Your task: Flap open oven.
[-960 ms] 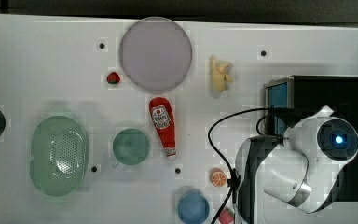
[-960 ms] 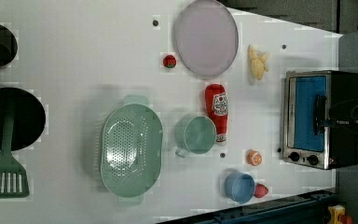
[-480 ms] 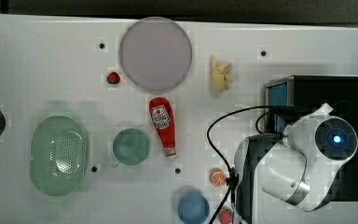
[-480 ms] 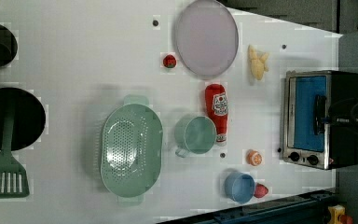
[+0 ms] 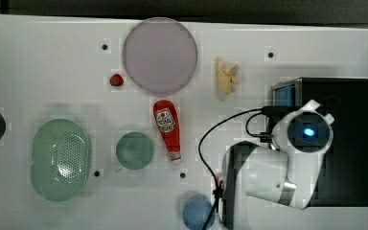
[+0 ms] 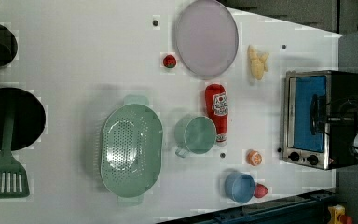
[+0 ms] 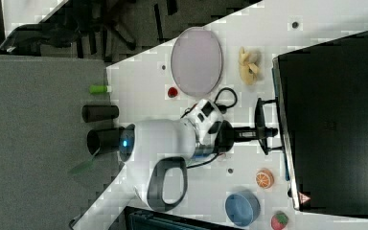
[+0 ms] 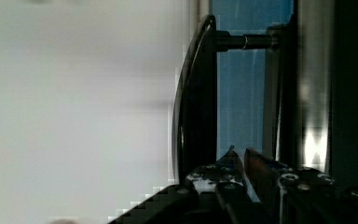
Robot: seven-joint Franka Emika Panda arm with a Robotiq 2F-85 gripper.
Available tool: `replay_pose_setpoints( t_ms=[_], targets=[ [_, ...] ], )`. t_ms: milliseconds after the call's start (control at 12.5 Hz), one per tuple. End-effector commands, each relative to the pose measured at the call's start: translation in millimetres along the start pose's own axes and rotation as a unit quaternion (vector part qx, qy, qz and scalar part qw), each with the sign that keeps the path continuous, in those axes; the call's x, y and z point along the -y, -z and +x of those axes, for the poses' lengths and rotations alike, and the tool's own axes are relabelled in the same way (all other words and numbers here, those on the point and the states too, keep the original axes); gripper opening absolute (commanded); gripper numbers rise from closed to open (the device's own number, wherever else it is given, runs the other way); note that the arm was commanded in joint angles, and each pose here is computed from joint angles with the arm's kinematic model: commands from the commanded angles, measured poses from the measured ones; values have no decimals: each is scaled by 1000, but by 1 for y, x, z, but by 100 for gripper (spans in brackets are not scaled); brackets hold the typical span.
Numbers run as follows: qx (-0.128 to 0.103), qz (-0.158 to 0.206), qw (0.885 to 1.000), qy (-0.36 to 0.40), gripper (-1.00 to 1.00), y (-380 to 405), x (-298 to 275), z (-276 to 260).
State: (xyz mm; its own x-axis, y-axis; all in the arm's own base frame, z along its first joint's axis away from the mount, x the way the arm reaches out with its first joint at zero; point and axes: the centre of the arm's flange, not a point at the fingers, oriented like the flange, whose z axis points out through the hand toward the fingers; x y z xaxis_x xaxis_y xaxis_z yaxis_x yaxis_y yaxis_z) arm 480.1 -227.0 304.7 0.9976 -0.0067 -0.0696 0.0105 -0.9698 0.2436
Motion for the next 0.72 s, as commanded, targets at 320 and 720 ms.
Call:
replay_pose_setpoints(
  t_ms=[320,720],
  targets=[
    [12,-70,997,9,-65,-20,117,20],
    [2,-153,988,-2,-65,-60,189,23]
  ],
)
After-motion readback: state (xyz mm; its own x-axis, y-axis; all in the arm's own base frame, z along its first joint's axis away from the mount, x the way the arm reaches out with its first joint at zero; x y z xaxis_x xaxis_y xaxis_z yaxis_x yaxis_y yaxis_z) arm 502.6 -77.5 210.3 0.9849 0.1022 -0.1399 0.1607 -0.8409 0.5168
